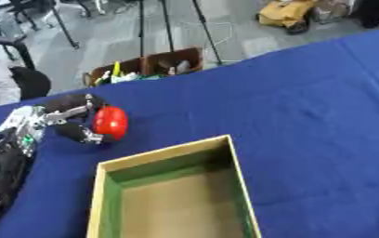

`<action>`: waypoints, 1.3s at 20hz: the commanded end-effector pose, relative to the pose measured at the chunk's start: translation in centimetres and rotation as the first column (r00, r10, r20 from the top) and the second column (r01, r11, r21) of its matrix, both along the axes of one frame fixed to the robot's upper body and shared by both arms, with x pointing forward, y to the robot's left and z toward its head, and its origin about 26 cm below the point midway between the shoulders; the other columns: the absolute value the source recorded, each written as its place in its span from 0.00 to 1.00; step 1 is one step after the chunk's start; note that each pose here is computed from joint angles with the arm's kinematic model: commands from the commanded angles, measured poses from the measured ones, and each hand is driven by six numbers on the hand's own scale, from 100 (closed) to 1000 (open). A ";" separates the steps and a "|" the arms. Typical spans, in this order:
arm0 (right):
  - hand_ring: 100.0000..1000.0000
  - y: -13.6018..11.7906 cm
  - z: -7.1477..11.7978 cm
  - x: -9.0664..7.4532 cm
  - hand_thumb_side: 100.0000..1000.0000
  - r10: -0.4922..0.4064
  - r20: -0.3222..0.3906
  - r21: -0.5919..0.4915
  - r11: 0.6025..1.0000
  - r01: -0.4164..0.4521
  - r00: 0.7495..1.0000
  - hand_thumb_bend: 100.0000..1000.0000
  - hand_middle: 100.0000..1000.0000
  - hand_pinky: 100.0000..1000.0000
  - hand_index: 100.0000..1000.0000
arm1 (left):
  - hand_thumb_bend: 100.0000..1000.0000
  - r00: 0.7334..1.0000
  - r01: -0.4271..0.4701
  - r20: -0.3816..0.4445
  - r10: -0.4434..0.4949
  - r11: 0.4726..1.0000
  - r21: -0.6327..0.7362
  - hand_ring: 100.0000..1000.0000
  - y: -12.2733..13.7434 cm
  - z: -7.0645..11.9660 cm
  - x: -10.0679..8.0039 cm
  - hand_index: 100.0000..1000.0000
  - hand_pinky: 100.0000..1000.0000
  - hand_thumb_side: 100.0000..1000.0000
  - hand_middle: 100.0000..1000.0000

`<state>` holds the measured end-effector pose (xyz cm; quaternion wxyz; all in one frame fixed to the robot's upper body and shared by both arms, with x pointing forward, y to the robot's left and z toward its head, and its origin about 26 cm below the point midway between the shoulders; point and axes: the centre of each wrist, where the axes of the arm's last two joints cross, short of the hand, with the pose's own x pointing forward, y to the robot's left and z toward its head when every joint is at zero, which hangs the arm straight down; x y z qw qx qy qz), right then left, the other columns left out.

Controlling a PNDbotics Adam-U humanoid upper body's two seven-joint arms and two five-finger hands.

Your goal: Pick up objects on the table and place them in the box.

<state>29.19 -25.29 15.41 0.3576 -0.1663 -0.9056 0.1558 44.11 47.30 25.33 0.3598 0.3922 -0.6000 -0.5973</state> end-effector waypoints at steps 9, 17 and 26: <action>0.36 0.0 0.8 -0.2 0.81 -0.015 0.030 -0.003 1.000 0.015 0.999 0.13 0.35 0.24 0.58 | 0.52 0.996 -0.042 0.074 0.045 0.999 -0.034 0.40 1.2 1.2 -0.8 0.69 0.18 0.73 0.36; 0.36 -0.2 0.7 -0.2 0.81 -0.020 0.024 0.004 1.000 0.020 1.000 0.13 0.35 0.24 0.58 | 0.00 0.977 -0.067 0.195 0.090 0.990 -0.123 0.33 1.2 1.9 -0.9 0.61 0.09 0.61 0.31; 0.36 -0.6 0.5 -0.4 0.80 -0.027 0.010 0.011 1.000 0.027 1.000 0.12 0.35 0.24 0.58 | 0.00 0.958 -0.064 0.263 0.115 0.979 -0.193 0.29 1.4 1.9 -1.1 0.57 0.05 0.59 0.28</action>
